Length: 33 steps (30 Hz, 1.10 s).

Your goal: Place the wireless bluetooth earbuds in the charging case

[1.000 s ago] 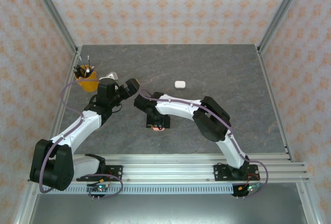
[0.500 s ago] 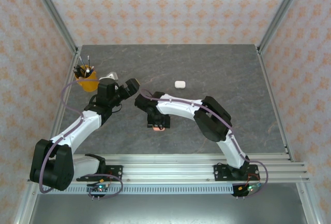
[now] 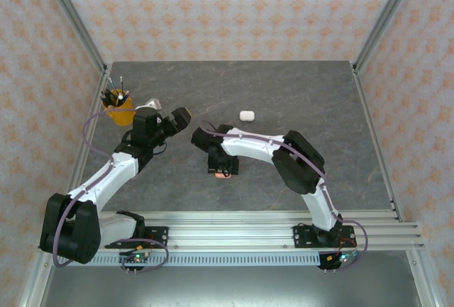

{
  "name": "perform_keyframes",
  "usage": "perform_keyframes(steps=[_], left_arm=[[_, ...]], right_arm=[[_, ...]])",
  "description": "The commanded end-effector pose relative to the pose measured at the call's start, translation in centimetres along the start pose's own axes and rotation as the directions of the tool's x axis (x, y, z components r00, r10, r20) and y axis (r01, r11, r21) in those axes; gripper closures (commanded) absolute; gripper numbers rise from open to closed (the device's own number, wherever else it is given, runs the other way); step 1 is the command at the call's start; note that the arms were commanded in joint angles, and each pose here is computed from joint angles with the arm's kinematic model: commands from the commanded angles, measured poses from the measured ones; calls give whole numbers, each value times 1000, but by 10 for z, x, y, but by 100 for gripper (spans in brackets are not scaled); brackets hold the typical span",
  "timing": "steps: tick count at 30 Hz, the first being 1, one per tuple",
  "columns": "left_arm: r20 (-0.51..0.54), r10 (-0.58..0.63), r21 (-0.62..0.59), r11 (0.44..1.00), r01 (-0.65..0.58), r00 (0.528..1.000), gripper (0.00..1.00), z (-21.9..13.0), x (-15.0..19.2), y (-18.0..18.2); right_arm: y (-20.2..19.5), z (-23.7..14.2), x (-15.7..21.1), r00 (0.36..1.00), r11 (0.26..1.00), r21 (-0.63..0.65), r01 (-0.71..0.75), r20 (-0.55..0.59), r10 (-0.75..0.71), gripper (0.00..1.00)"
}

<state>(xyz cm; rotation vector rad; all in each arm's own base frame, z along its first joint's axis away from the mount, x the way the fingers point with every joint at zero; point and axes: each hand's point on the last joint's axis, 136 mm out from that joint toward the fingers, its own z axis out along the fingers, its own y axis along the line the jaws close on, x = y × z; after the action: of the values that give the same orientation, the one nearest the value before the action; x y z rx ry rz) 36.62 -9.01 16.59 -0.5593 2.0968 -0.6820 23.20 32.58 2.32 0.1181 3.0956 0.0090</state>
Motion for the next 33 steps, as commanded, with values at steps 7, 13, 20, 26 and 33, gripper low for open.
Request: perform_keyframes(steps=[7,13,20,26,33], left_arm=[[0,12,-1,1000,-12,1000,0,-2,-2,1],[-15,12,4,1000,-12,1000,0,0,0,0],[-21,16,13,1000,-15,1000,0,1,-2,-5],[-30,15,19,1000,-15,999,0,3,-2,-7],[-40,14,16,1000,-13,999,0,4,1,-6]], right_arm=[[-25,-10,-19,986,989,13,-150,81,149,49],[-24,-12,-23,976,980,13,-198,95,196,50],[-29,-21,-26,960,967,11,-253,124,250,50],[-26,-32,-31,954,964,-17,-264,146,263,50],[-22,-37,-34,951,962,-47,-268,148,272,50]])
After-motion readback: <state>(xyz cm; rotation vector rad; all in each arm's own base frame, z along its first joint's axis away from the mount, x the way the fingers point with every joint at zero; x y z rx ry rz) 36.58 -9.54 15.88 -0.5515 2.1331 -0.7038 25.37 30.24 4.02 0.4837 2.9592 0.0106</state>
